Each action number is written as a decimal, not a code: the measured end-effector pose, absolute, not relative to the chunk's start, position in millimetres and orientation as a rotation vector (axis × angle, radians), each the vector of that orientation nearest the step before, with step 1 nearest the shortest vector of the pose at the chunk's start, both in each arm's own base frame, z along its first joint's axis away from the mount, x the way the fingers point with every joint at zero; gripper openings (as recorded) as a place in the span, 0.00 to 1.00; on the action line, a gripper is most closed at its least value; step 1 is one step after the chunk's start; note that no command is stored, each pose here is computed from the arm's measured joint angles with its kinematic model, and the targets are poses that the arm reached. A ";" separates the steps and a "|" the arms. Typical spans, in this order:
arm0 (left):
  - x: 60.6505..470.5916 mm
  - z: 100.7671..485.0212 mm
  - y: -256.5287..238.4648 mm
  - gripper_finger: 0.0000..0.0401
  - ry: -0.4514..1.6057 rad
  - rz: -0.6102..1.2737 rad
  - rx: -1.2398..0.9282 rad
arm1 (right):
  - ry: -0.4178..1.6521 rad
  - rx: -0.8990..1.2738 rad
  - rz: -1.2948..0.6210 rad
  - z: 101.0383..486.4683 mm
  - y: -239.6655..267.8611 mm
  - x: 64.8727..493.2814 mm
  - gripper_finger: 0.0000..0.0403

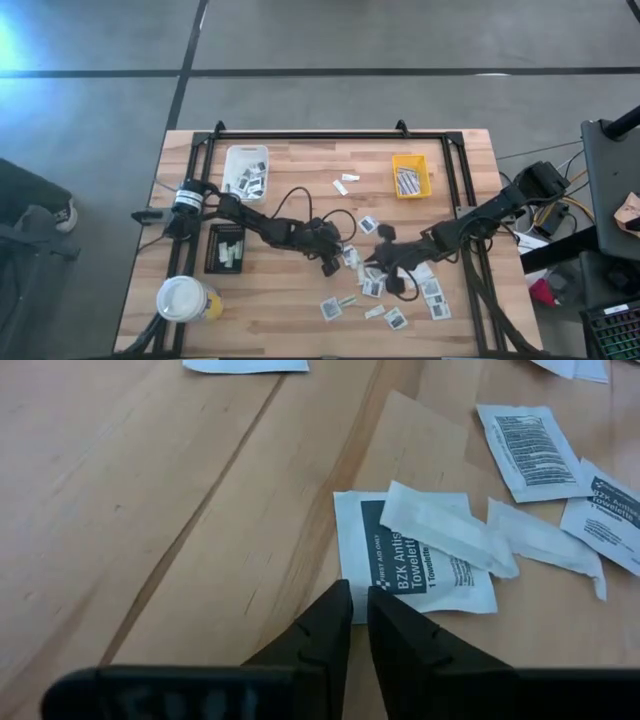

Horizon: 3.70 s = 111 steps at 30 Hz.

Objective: Pick & Place First Aid Supplies
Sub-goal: Put the gray towelette pack into the white bin

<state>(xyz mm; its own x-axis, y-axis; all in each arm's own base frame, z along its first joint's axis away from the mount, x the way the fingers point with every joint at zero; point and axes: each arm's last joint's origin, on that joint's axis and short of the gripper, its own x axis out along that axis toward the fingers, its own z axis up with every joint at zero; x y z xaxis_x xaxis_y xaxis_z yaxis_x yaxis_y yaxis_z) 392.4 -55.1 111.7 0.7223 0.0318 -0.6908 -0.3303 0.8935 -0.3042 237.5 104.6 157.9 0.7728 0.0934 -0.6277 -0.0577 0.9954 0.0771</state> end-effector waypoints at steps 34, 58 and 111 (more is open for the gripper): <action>392.1 110.8 -55.3 0.15 0.742 0.216 -0.474 | 0.793 -0.039 -0.022 132.9 113.1 282.4 0.13; 391.9 110.6 -55.3 0.15 0.742 0.222 -0.488 | 0.993 0.072 -0.144 116.4 100.6 283.8 0.13; 391.6 110.2 -56.8 0.15 0.767 0.177 -0.548 | 1.112 -0.596 0.155 133.4 145.8 303.0 0.13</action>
